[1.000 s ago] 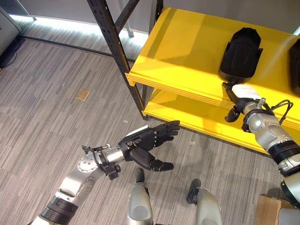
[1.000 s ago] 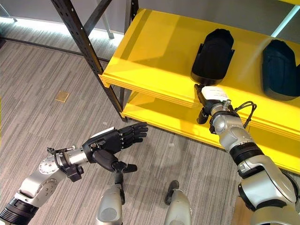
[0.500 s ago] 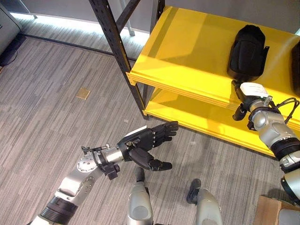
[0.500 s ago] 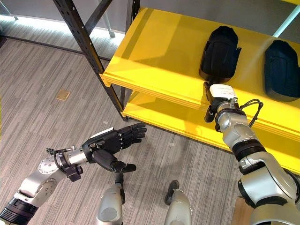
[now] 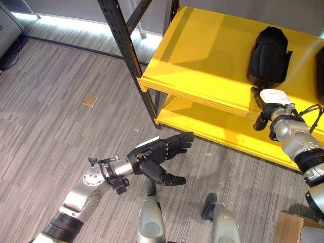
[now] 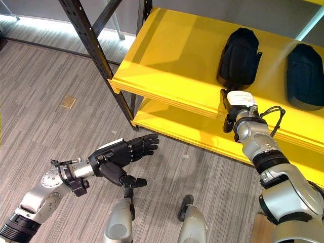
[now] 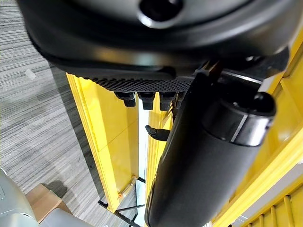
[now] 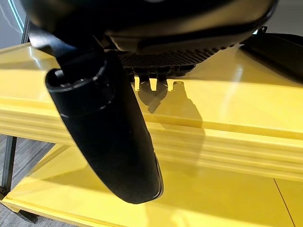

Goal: Move parts from the plastic box to the shelf.

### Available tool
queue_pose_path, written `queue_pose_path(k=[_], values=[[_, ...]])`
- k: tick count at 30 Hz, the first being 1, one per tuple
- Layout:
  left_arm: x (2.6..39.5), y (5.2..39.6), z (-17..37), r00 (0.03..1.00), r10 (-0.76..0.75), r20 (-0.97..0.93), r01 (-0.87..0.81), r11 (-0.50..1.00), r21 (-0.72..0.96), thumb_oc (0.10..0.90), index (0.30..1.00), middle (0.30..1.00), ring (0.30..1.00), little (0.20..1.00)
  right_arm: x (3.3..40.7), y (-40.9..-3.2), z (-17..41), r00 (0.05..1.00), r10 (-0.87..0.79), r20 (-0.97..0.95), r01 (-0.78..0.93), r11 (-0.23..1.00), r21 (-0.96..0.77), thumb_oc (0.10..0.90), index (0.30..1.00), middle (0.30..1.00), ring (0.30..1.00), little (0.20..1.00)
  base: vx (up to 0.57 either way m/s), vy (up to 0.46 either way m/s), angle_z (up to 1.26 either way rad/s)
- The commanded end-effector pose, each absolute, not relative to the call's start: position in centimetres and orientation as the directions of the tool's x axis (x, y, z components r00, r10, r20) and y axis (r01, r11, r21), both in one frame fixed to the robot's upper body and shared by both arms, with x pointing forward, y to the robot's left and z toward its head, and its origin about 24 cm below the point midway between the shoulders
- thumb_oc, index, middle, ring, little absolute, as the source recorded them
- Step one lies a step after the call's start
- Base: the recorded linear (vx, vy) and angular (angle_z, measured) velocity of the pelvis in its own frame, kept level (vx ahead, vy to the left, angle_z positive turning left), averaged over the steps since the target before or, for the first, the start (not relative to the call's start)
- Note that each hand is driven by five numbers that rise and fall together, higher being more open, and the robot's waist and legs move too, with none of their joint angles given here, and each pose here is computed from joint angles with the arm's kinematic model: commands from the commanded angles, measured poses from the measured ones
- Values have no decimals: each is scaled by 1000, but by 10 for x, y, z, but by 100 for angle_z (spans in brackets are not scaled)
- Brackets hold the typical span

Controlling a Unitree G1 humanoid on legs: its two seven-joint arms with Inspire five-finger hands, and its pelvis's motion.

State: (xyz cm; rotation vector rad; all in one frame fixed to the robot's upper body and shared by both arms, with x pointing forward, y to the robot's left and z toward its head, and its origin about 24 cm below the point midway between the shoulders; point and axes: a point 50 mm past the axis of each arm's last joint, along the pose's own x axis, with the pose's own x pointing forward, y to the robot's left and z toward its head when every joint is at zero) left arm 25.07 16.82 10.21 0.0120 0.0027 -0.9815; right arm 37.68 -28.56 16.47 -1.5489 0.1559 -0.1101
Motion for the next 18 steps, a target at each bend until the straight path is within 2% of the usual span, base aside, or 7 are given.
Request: queue_pose_path(k=[1, 9, 18], values=[[248, 153, 143, 434, -888, 154, 884, 453, 120, 900, 1000, 1000, 1000, 1000, 385, -275, 226, 985, -96, 142, 131, -109, -985, 900, 1000, 1000, 1000, 1000, 0, 0, 0], [247, 152, 145, 456, -868, 198, 870, 482, 108, 900, 1000, 1000, 1000, 1000, 382, -227, 227, 987, 100, 128, 136, -83, -987, 900, 1000, 1000, 1000, 1000, 0, 0, 0], [244, 154, 139, 512, -829, 225, 836, 541, 90, 900, 1000, 1000, 1000, 1000, 372, -202, 204, 978, 209, 11, 26, -68, -997, 900, 1000, 1000, 1000, 1000, 0, 0, 0]])
